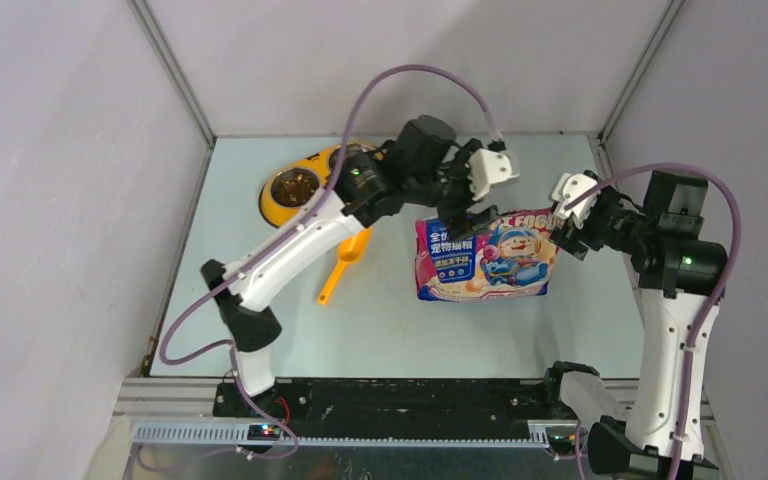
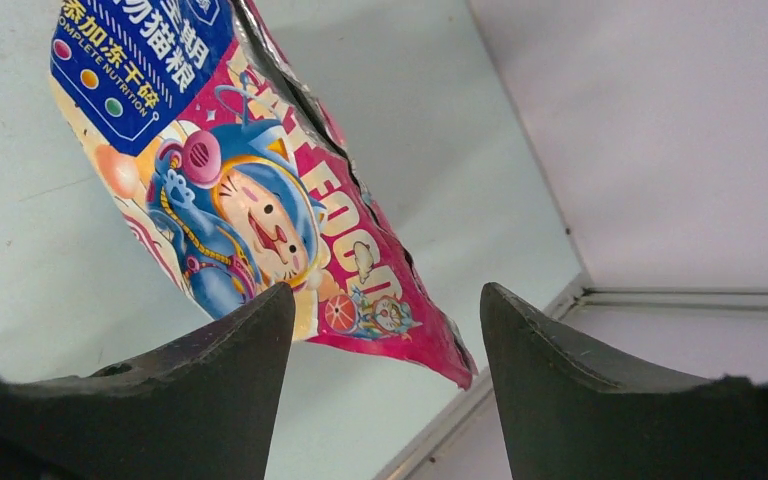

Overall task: Serve the pet food
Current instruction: Close the pet food bag at the center of the board.

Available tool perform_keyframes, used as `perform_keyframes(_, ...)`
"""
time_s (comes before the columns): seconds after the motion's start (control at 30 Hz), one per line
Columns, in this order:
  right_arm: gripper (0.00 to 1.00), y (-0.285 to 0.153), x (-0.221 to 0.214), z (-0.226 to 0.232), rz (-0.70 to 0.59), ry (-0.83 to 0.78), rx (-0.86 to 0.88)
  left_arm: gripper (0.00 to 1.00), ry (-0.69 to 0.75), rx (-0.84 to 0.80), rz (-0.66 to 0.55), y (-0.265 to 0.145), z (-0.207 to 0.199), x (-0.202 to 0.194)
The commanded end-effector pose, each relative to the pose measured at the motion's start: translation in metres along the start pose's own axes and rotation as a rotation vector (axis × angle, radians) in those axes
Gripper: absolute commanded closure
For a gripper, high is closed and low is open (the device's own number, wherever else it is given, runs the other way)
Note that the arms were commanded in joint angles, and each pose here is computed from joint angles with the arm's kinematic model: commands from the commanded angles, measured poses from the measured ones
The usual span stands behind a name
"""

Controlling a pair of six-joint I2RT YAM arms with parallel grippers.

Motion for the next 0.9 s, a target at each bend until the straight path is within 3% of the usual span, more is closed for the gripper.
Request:
perform_keyframes(0.0,0.29,0.017,-0.006,-0.01,-0.065,0.021,0.003,0.1,0.002,0.014,0.02,0.027,-0.002,0.004)
perform_keyframes(0.33,0.31,0.042,-0.034,-0.021,-0.101,0.112,0.071,0.12,0.077,0.074,0.043,0.073,-0.012,0.005)
perform_keyframes(0.4,0.33,0.044,-0.036,-0.021,-0.11,0.121,0.081,0.19,0.068,0.104,0.053,0.078,-0.009,0.002)
perform_keyframes(0.5,0.35,0.045,-0.036,-0.016,-0.122,0.121,0.091,0.4,0.062,0.154,0.046,0.08,-0.005,0.001)
perform_keyframes(0.63,0.36,0.043,-0.037,-0.011,-0.115,0.11,0.087,0.58,0.06,0.196,0.041,0.081,-0.001,0.001)
perform_keyframes(0.77,0.37,0.044,-0.04,-0.008,-0.113,0.123,0.094,0.67,0.063,0.22,0.047,0.084,0.001,0.0)
perform_keyframes(0.87,0.38,0.044,-0.041,-0.008,-0.115,0.132,0.096,0.66,0.062,0.214,0.061,0.087,0.001,-0.005)
Point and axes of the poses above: each gripper's point midway between its finger pads, its own y axis out along the fingers, its own z axis along the line the jaws close on, x = y × z, the point moved 9 cm from there along -y, back along the fingers, and after that the axes turned 6 degrees about -y, right-handed, at the moved point
